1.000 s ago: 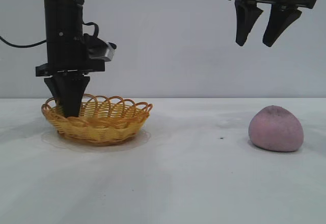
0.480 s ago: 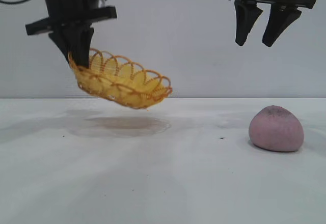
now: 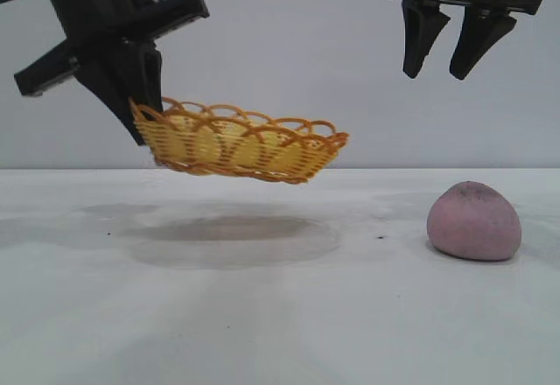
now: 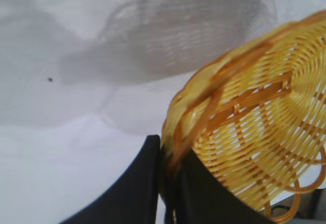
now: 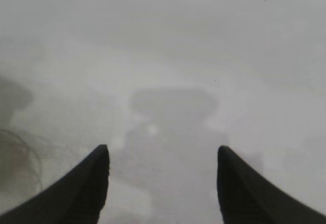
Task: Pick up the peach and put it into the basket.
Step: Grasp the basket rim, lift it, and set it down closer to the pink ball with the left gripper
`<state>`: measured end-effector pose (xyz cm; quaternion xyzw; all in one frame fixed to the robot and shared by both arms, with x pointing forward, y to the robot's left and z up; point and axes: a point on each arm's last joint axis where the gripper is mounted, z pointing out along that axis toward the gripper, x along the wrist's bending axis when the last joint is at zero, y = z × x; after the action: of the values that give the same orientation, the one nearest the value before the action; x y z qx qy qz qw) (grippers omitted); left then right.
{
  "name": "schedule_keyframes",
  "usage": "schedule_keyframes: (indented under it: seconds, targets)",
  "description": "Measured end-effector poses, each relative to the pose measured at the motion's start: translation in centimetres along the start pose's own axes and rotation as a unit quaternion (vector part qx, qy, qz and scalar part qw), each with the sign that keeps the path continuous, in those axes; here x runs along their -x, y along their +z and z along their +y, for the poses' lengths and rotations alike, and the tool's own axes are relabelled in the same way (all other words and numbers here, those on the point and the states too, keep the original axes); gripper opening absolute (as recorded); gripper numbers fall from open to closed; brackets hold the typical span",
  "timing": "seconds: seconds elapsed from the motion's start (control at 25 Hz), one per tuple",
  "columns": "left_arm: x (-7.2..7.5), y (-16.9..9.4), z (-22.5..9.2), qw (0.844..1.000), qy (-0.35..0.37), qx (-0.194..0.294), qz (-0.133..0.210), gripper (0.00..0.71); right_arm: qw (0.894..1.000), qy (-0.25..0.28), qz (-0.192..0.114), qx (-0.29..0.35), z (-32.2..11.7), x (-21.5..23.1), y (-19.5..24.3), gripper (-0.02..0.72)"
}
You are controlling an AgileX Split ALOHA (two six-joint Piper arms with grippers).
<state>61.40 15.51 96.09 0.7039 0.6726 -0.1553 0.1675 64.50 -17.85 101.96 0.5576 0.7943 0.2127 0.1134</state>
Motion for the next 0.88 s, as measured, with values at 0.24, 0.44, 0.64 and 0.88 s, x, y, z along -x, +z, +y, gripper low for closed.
schedule_keyframes:
  seconds: [0.24, 0.44, 0.64, 0.88]
  targets:
    - [-0.5, 1.8, 0.3, 0.999, -0.027, -0.001, -0.017, 0.0, 1.0, 0.001, 0.001, 0.002, 0.0, 0.0, 0.0, 0.425]
    - [0.2, 4.5, 0.0, 1.0, -0.018, -0.022, -0.011, 0.0, 1.0, 0.001, 0.001, 0.003, 0.1, 0.0, 0.0, 0.425]
    - [1.3, 6.0, -0.1, 1.0, -0.005, -0.006, -0.008, 0.0, 1.0, 0.002, 0.002, 0.003, 0.1, 0.0, 0.0, 0.425]
    - [1.1, 6.1, 0.1, 1.0, -0.008, 0.006, 0.004, 0.141, 1.0, 0.003, 0.002, 0.003, 0.1, 0.0, 0.0, 0.425]
